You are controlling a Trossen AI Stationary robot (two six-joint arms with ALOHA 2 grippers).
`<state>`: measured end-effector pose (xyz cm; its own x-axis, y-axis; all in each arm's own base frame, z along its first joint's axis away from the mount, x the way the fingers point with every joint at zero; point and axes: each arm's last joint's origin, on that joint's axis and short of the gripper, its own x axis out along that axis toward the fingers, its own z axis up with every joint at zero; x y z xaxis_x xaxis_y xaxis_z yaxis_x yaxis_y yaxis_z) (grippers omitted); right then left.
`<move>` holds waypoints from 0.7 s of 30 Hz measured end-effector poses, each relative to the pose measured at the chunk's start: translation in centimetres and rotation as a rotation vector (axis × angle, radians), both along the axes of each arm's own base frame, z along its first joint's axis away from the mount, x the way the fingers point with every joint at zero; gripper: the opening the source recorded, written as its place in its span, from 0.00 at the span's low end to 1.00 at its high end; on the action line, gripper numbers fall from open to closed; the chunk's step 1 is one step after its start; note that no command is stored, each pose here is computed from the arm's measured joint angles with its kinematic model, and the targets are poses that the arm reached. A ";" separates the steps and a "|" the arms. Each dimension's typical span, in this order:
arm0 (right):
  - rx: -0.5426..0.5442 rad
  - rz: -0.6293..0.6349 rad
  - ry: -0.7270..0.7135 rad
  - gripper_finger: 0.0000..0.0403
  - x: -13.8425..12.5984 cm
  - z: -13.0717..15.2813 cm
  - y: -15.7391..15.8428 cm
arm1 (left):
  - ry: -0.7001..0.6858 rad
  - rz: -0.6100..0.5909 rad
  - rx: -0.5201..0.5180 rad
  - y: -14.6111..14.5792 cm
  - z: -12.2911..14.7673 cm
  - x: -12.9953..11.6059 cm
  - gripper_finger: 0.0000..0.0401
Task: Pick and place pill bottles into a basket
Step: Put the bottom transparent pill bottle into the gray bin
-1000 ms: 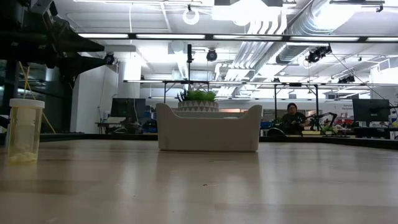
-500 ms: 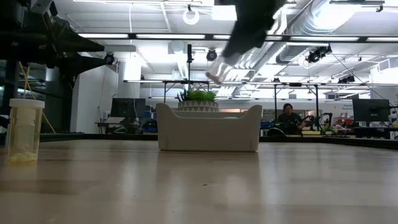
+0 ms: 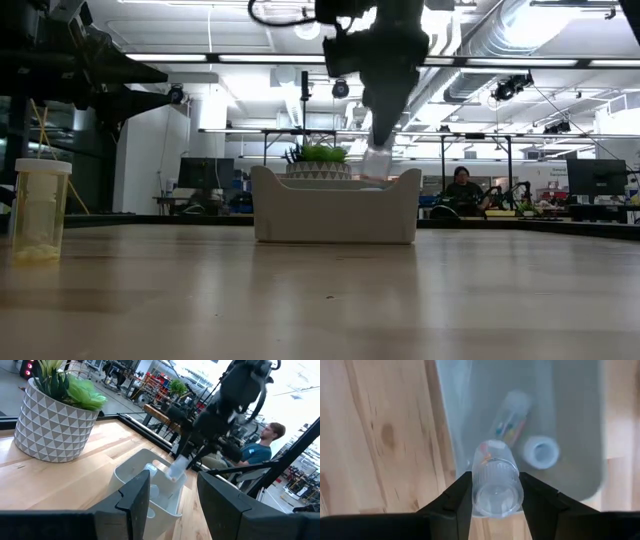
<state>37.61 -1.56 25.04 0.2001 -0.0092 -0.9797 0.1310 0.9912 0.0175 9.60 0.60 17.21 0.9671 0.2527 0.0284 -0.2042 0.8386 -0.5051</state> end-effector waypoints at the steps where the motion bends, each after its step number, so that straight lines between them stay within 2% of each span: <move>1: 0.005 0.013 0.019 0.33 0.1 -0.4 0.0 | 0.000 0.000 0.000 0.0 0.0 0.0 0.50; 11: 0.009 0.033 0.116 0.35 0.7 -3.1 0.0 | 0.000 0.000 0.000 0.0 0.0 0.0 0.50; 21: 0.015 0.042 0.130 0.50 0.6 -3.1 0.0 | 0.000 0.000 0.000 0.0 0.0 0.0 0.50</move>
<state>38.18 -1.52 21.97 0.0718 0.0118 -0.9974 0.0917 0.9956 0.0184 9.60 0.60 17.21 0.9671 0.2527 0.0284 -0.2042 0.8386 -0.5051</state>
